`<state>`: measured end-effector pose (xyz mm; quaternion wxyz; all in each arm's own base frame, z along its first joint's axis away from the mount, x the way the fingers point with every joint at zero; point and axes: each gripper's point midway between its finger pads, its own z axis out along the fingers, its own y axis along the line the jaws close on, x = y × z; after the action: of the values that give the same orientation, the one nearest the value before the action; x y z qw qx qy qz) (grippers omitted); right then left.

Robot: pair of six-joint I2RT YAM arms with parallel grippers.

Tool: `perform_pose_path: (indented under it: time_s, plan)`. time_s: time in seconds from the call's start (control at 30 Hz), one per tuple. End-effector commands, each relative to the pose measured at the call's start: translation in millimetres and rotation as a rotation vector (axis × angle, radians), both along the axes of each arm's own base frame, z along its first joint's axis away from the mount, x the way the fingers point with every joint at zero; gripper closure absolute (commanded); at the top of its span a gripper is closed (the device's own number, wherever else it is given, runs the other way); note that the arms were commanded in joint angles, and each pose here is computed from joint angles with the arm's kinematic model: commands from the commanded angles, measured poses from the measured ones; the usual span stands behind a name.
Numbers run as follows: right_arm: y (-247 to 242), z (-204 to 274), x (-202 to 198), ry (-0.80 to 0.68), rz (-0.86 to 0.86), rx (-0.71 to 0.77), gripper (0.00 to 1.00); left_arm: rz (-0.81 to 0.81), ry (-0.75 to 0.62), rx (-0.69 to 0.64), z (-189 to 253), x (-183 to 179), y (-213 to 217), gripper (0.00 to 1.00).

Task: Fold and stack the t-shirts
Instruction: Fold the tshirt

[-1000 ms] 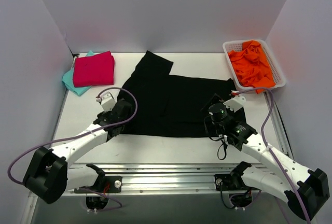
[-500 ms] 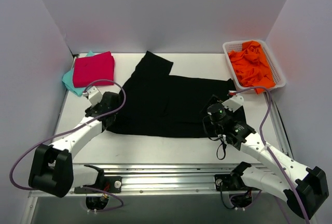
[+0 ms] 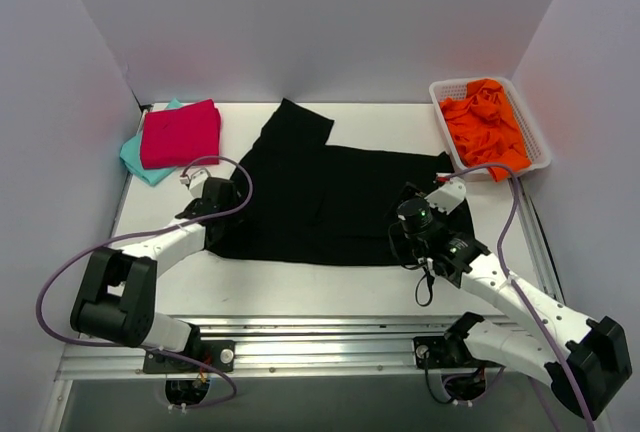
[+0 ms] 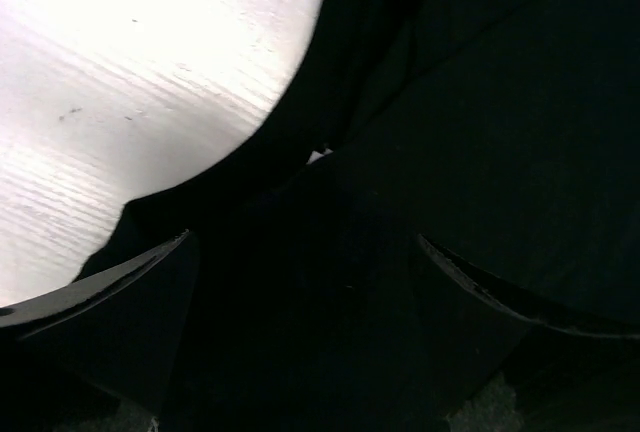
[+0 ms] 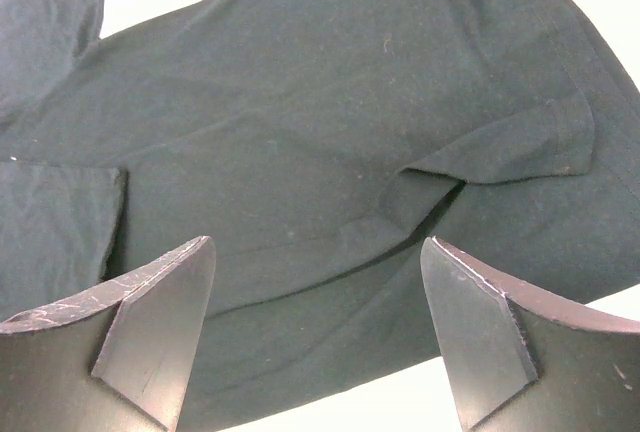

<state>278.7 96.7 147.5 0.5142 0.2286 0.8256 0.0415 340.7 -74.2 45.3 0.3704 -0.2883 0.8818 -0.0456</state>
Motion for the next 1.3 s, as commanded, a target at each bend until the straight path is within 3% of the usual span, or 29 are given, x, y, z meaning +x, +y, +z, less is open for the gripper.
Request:
perform_pose_path:
  time_s: [0.0,0.07,0.2,0.33,0.47,0.5,0.6,0.73,1.13,1.2,1.23,1.27]
  plan:
    - [-4.2,10.4,8.7,-0.026,-0.03,-0.018,0.2,-0.06,-0.071,-0.07,13.7,10.7,-13.9,0.06]
    - [-5.7,10.5,10.3,-0.025,-0.031,-0.018,0.2,-0.085,-0.047,-0.076,8.7,11.5,-18.6,0.02]
    - [-10.0,9.9,13.2,-0.019,-0.034,-0.012,0.2,-0.124,0.034,-0.061,-8.8,13.8,-24.1,0.18]
    - [-18.4,6.3,15.0,-0.007,-0.036,0.003,0.2,-0.127,0.079,-0.051,-24.9,18.3,-25.9,0.23]
    - [-32.7,4.1,16.7,0.002,-0.057,0.007,0.2,-0.128,0.121,-0.028,-32.9,21.7,-25.9,0.47]
    - [-33.9,3.8,16.2,0.002,-0.057,0.009,0.2,-0.123,0.122,-0.024,-32.3,23.1,-25.2,0.73]
    - [-34.2,3.6,17.0,0.001,-0.053,0.015,0.2,-0.111,0.142,-0.008,-32.5,24.9,-23.0,0.98]
    - [-29.6,-1.3,19.0,0.01,-0.033,0.024,0.2,-0.095,0.149,0.009,-27.4,18.3,-17.2,0.98]
    - [-16.1,-8.5,18.6,0.027,0.026,0.066,0.2,0.052,0.041,0.087,52.5,-50.3,35.5,0.98]
    - [-16.1,-7.9,18.3,0.025,0.026,0.065,0.2,0.061,0.04,0.097,50.7,-57.9,40.4,0.85]
    - [-15.9,-8.2,18.0,0.027,0.028,0.066,0.2,0.067,0.029,0.094,52.9,-59.0,42.3,0.73]
    - [-16.3,-8.3,17.7,0.029,0.025,0.066,0.2,0.064,0.035,0.094,50.5,-60.6,42.2,0.52]
